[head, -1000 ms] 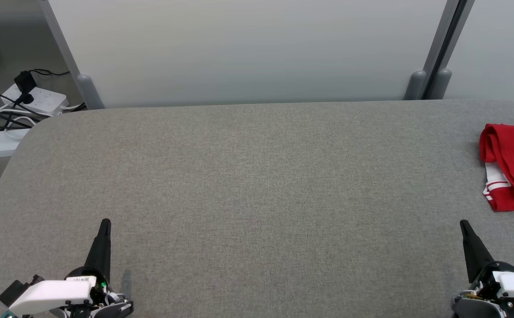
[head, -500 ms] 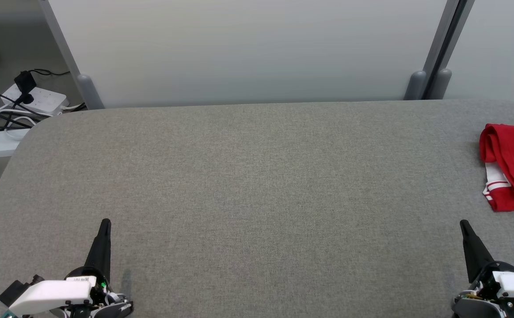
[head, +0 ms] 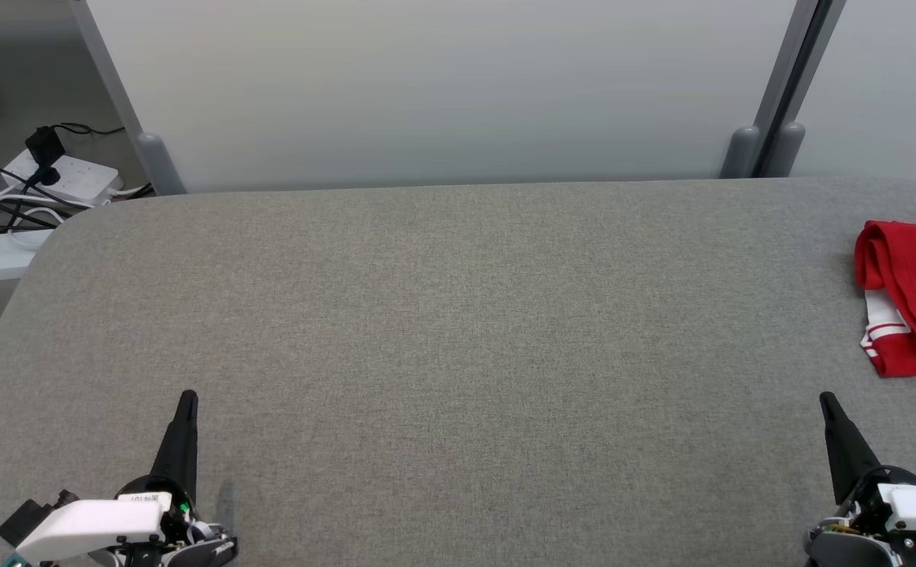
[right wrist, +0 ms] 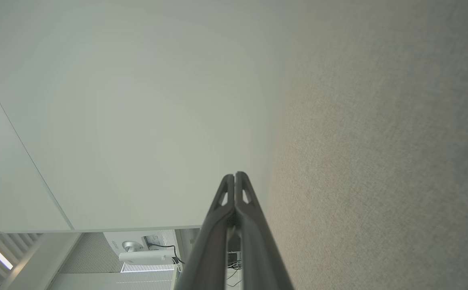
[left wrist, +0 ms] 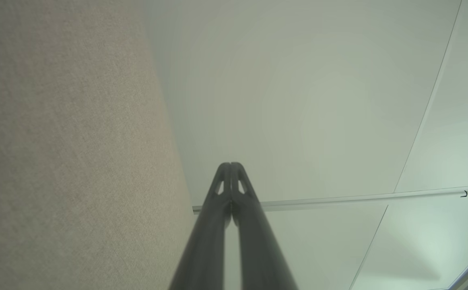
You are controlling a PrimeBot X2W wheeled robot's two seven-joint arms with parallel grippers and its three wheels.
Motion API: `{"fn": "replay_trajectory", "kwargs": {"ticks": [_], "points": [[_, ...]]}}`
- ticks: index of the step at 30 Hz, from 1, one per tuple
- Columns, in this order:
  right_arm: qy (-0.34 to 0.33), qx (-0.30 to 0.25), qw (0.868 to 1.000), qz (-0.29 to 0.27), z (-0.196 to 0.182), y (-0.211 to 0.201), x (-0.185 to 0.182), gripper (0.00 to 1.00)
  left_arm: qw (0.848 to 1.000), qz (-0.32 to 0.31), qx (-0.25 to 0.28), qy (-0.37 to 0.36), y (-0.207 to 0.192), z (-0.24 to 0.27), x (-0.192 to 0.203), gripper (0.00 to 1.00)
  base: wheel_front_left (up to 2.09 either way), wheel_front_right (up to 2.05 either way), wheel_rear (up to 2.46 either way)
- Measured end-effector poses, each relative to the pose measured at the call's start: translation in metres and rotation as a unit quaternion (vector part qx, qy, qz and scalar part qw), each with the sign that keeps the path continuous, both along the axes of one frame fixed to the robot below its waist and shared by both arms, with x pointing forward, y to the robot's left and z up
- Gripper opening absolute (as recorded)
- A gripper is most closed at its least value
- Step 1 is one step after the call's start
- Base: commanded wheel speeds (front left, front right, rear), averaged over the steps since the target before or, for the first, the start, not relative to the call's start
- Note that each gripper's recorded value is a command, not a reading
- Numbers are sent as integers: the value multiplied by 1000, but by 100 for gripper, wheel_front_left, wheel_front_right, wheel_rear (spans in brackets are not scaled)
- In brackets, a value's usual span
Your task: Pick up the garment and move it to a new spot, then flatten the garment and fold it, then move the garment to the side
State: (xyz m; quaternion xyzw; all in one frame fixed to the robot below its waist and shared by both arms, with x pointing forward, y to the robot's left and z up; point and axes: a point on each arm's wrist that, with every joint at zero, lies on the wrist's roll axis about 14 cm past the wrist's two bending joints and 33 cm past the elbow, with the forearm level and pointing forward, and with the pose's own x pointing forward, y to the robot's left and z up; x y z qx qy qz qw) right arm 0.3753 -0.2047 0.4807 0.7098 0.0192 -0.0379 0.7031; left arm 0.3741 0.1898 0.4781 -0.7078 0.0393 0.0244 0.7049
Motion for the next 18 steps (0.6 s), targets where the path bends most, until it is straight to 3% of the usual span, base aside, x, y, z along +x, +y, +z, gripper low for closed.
{"fn": "replay_trajectory", "kwargs": {"ticks": [18], "points": [[0, 0, 1000, 0, 0, 0, 0, 0, 1000, 0, 0, 0, 0, 0, 0, 0, 0, 0, 0]]}}
